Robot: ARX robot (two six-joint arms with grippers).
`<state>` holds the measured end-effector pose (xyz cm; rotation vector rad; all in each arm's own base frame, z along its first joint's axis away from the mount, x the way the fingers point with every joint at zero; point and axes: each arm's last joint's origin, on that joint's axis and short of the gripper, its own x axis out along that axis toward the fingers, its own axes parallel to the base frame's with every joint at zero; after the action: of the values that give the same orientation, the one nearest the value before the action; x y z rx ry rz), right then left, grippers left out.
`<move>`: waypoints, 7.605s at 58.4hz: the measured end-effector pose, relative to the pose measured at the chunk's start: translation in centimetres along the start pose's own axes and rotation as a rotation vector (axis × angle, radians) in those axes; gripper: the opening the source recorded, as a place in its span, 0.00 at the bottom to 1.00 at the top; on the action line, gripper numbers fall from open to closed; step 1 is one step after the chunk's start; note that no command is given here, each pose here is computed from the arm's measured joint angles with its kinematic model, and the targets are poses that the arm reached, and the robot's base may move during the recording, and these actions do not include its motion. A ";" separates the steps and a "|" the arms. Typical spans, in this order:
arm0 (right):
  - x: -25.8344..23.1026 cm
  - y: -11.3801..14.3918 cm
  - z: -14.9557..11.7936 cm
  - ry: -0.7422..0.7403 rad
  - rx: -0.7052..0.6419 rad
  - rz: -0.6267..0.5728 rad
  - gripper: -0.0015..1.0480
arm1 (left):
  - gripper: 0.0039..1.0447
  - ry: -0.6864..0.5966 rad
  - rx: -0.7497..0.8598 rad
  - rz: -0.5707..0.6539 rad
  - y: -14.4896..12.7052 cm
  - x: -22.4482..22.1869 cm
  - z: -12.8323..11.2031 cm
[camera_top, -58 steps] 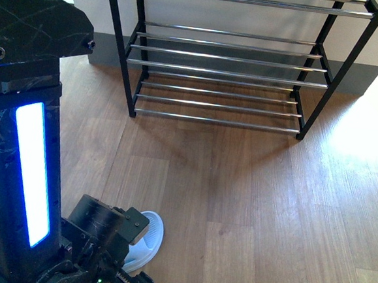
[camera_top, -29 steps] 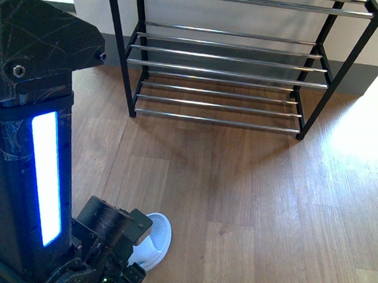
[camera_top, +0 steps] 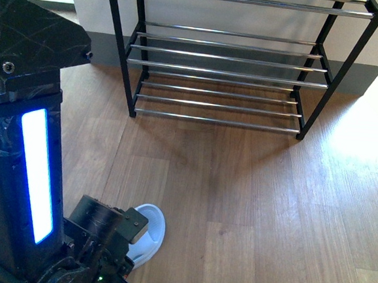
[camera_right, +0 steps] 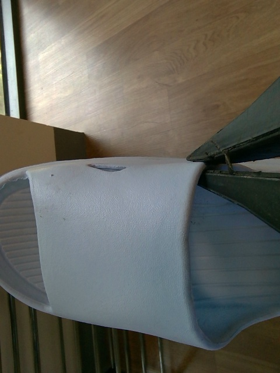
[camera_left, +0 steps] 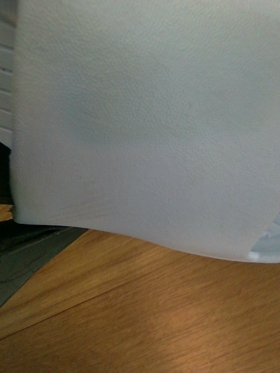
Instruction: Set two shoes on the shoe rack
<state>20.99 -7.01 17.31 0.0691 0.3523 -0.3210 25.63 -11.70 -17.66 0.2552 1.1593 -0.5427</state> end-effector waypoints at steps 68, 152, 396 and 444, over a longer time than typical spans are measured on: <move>0.0 0.0 0.0 0.000 0.000 0.000 0.01 | 0.01 -0.604 -0.355 0.228 2.4 -32.5 0.9; 0.0 0.1 0.0 0.000 -0.001 0.006 0.01 | 0.01 -0.784 -0.299 0.392 -0.3 -39.6 -1.3; 10.9 11.3 15.0 -0.159 -0.020 0.290 0.91 | 0.01 -0.782 -0.300 0.392 -0.3 -39.6 -1.3; -2.4 1.3 6.2 -0.370 0.048 0.161 0.85 | 0.01 -0.782 -0.300 0.392 -0.3 -39.6 -1.3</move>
<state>21.31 -5.82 23.99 0.0826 -0.0282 -0.1771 12.92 -0.51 18.18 -0.0035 0.3969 -0.0853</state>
